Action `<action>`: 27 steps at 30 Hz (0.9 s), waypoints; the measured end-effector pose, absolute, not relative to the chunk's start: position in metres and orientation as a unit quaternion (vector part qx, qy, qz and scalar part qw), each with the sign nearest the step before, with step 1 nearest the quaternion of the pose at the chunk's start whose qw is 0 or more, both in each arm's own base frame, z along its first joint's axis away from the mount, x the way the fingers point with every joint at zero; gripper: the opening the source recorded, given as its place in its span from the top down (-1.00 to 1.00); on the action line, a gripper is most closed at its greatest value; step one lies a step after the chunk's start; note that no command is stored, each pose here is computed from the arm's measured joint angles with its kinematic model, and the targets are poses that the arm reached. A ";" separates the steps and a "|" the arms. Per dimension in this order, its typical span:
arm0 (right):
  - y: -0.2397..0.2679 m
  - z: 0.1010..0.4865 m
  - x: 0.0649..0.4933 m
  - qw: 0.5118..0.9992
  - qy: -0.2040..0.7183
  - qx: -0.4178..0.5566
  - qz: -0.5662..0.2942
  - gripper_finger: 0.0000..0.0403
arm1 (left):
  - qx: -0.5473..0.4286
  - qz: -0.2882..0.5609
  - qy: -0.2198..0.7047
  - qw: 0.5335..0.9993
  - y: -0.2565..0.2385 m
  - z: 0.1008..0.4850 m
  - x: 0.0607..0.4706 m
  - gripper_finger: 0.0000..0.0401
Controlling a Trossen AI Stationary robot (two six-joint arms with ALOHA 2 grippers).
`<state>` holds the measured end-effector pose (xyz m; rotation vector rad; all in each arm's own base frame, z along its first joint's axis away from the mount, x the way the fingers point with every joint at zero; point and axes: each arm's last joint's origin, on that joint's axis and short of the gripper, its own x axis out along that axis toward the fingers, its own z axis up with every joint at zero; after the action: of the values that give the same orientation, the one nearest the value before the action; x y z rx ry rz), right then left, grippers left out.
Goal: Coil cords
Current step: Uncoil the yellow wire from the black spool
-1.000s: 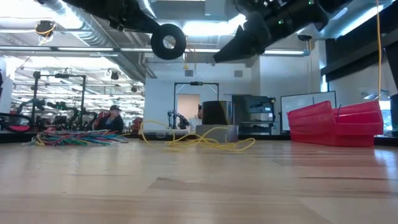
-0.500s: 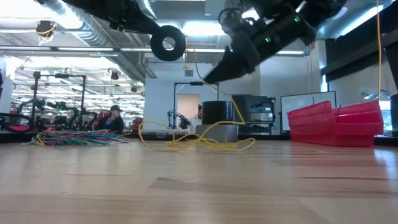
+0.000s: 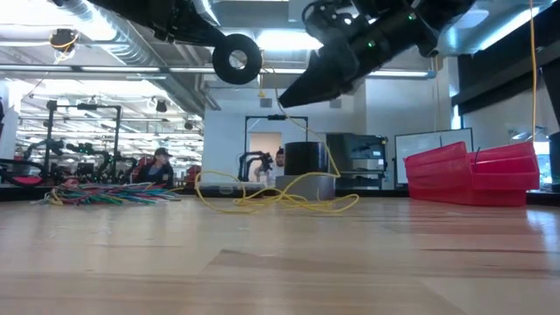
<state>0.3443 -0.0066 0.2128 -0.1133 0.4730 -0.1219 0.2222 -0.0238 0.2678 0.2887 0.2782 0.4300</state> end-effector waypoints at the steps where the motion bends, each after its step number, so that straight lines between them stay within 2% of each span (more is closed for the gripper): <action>1: -0.006 0.212 0.344 0.968 0.238 -0.056 -0.054 0.25 | 0.142 0.212 0.136 0.957 -0.024 0.268 0.222 1.00; 7: -0.004 0.216 0.335 0.961 0.267 -0.074 -0.013 0.25 | 0.147 0.211 0.147 0.955 -0.024 0.266 0.222 1.00; 14: -0.001 0.226 0.344 0.980 0.187 -0.064 0.025 0.25 | 0.146 0.212 0.146 0.955 -0.023 0.266 0.222 1.00; 21: -0.005 0.209 0.355 0.978 0.189 -0.077 -0.029 0.26 | 0.144 0.212 0.148 0.955 -0.023 0.266 0.222 1.00; 24: -0.005 0.209 0.355 0.976 0.192 -0.094 -0.030 0.39 | 0.147 0.211 0.151 0.954 -0.023 0.265 0.221 1.00; 27: -0.005 0.213 0.353 0.977 0.188 -0.102 -0.028 0.66 | 0.147 0.211 0.151 0.954 -0.023 0.265 0.221 1.00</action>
<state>0.3532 -0.0048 0.2132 -0.2051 0.3783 -0.0570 0.2214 -0.0233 0.2651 0.2993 0.3072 0.4284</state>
